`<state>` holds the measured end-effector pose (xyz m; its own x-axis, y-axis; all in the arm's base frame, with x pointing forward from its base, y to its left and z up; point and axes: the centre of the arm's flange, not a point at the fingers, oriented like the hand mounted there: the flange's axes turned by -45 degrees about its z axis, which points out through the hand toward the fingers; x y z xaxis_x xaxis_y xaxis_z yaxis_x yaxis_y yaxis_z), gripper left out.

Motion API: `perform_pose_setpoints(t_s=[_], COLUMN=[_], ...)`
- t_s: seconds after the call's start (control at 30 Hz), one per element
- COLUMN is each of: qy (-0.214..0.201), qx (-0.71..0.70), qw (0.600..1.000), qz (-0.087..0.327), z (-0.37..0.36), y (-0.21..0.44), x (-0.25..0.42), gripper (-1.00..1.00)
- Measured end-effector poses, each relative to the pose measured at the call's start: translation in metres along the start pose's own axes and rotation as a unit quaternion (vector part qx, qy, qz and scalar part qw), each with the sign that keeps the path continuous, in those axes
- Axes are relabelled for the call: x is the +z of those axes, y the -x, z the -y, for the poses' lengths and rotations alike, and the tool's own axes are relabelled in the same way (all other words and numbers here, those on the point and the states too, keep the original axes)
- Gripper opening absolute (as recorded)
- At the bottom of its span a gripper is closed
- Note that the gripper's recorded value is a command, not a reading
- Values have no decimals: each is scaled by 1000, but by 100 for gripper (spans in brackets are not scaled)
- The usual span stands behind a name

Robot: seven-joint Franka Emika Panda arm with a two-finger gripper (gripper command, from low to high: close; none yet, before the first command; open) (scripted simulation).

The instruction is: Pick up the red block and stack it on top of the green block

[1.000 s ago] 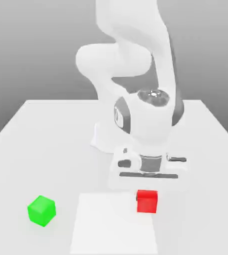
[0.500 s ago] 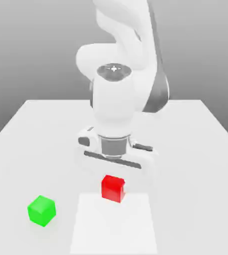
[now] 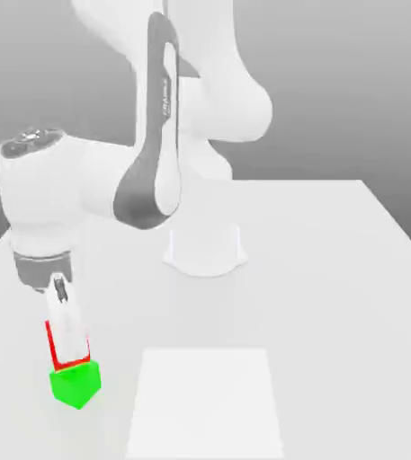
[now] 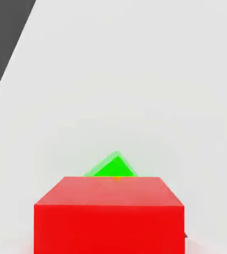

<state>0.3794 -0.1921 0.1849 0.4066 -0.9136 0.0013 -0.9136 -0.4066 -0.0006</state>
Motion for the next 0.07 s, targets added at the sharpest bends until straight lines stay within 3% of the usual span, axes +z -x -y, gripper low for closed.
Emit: perform_pose_setpoints(t_s=[0.07], qy=[0], qx=[0], qw=[1000], qz=[0], z=[0], y=[0], x=[0], gripper=[100])
